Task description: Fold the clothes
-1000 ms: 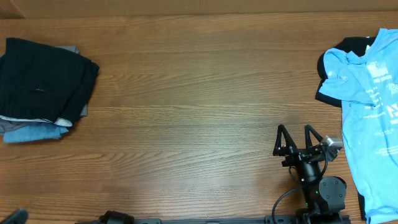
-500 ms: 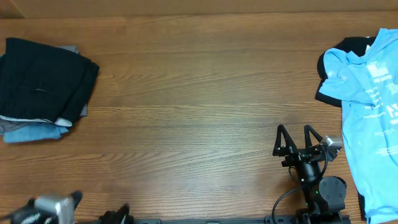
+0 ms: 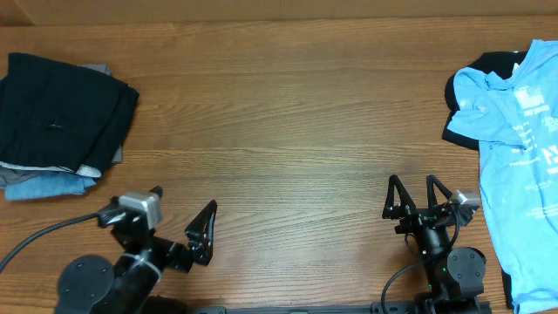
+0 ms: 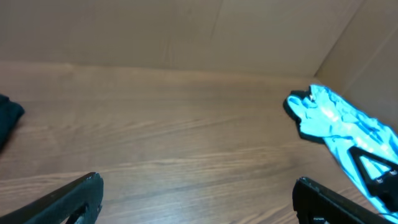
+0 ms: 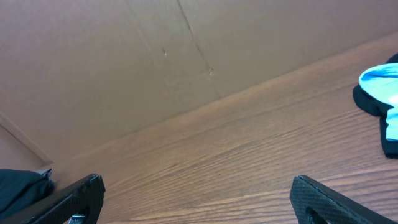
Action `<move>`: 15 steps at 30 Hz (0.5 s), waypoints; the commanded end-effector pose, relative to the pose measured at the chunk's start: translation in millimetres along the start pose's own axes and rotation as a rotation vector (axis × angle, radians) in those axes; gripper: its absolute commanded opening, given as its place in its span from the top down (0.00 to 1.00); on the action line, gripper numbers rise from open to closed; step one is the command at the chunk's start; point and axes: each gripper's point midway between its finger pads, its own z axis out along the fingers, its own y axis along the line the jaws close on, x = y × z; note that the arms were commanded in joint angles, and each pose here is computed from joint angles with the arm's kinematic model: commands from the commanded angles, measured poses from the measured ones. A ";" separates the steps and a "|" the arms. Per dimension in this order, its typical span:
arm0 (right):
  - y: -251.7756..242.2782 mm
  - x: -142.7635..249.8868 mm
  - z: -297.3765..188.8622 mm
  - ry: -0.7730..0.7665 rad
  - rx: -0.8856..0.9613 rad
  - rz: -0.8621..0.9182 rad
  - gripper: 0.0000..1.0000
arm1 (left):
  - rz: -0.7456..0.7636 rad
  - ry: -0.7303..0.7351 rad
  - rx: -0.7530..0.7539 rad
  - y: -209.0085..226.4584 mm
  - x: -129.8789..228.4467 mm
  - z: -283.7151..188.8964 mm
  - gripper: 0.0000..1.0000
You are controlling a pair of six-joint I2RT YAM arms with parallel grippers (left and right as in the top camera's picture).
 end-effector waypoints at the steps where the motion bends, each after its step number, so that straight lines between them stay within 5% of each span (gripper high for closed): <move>1: -1.6 1.0 0.1 -0.006 0.002 0.001 0.00 | 0.035 -0.103 0.024 5.4 4.4 17.2 0.00; 9: -1.6 1.0 0.1 -0.006 0.002 0.001 0.00 | 0.078 -0.363 0.040 19.2 5.2 40.4 0.00; 15: -1.6 1.0 0.1 -0.006 0.002 0.001 0.00 | 0.064 -0.392 -0.040 44.4 30.6 55.9 0.00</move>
